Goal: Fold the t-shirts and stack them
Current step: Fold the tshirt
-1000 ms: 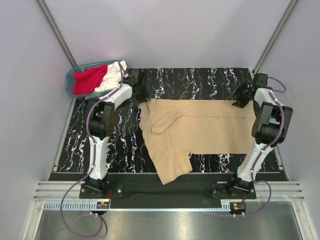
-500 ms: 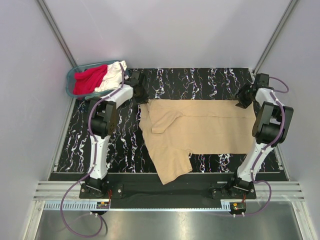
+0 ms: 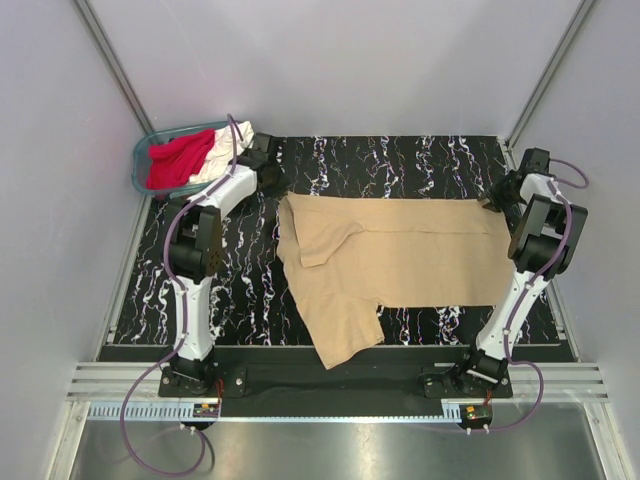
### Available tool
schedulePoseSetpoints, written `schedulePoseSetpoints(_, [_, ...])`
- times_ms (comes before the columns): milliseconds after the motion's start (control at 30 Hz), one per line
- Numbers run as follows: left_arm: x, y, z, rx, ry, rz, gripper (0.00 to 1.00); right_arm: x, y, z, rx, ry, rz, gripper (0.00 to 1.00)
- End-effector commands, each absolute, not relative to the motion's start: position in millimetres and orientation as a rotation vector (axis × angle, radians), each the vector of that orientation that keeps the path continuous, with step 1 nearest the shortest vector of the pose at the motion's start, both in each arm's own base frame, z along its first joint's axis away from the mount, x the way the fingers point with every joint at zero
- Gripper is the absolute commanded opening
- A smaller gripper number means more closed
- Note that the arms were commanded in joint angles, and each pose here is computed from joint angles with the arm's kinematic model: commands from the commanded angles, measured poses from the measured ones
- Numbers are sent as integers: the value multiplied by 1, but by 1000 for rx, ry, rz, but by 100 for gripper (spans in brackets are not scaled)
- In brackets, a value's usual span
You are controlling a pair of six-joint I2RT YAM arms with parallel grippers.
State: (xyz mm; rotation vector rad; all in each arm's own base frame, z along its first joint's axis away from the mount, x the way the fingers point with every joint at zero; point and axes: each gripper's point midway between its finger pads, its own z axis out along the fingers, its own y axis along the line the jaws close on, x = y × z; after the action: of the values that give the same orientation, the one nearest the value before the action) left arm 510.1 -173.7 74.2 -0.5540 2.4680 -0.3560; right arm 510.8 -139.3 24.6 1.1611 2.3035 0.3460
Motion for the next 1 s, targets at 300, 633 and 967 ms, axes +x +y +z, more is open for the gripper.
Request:
schedulePoseSetpoints(300, [531, -169, 85, -524, 2379, -487, 9, 533, -168, 54, 1101, 2231, 294, 35])
schedulePoseSetpoints(633, [535, -176, 77, -507, 2383, -528, 20, 536, -167, 36, 1168, 2250, 322, 40])
schedulePoseSetpoints(967, [523, -162, 83, -503, 2388, -449, 40, 531, -170, 41, 1127, 2270, 278, 40])
